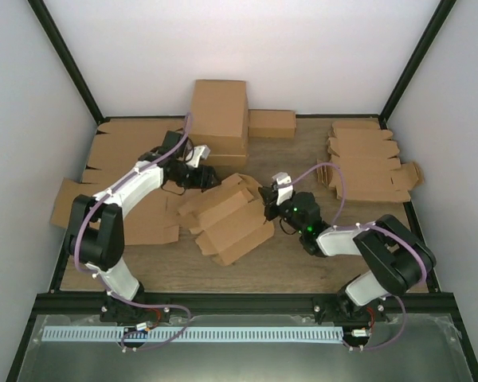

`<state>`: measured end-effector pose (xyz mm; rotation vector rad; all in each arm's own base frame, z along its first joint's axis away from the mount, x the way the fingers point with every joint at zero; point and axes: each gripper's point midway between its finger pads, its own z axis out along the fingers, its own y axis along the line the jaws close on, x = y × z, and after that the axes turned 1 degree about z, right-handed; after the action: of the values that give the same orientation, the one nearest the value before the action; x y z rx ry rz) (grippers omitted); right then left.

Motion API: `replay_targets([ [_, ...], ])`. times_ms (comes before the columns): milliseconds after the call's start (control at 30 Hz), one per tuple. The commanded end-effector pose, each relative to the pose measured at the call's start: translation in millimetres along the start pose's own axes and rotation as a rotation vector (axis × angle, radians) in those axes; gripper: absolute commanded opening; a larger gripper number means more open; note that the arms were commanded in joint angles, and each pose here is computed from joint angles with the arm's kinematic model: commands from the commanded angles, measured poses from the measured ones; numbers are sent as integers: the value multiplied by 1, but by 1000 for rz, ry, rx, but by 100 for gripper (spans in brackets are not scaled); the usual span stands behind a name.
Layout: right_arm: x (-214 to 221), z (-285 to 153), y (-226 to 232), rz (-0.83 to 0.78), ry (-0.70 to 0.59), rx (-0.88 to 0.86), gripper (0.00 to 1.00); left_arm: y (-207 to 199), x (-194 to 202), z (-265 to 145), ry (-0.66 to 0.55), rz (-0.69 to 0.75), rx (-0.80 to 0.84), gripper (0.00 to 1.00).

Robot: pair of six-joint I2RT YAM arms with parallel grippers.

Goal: Fold the paper box

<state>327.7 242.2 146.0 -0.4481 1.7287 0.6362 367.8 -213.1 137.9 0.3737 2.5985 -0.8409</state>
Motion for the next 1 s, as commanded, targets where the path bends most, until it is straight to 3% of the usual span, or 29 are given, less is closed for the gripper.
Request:
replay_targets([
  [0, -17, 11, 10, -28, -49, 13, 1, -14, 11, 15, 9, -10, 80, 66],
  [400, 2, 21, 22, 75, 57, 73, 1, -33, 40, 26, 18, -8, 117, 63],
  [967, 60, 0, 13, 200, 163, 95, 5, -67, 40, 45, 44, 22, 237, 63],
])
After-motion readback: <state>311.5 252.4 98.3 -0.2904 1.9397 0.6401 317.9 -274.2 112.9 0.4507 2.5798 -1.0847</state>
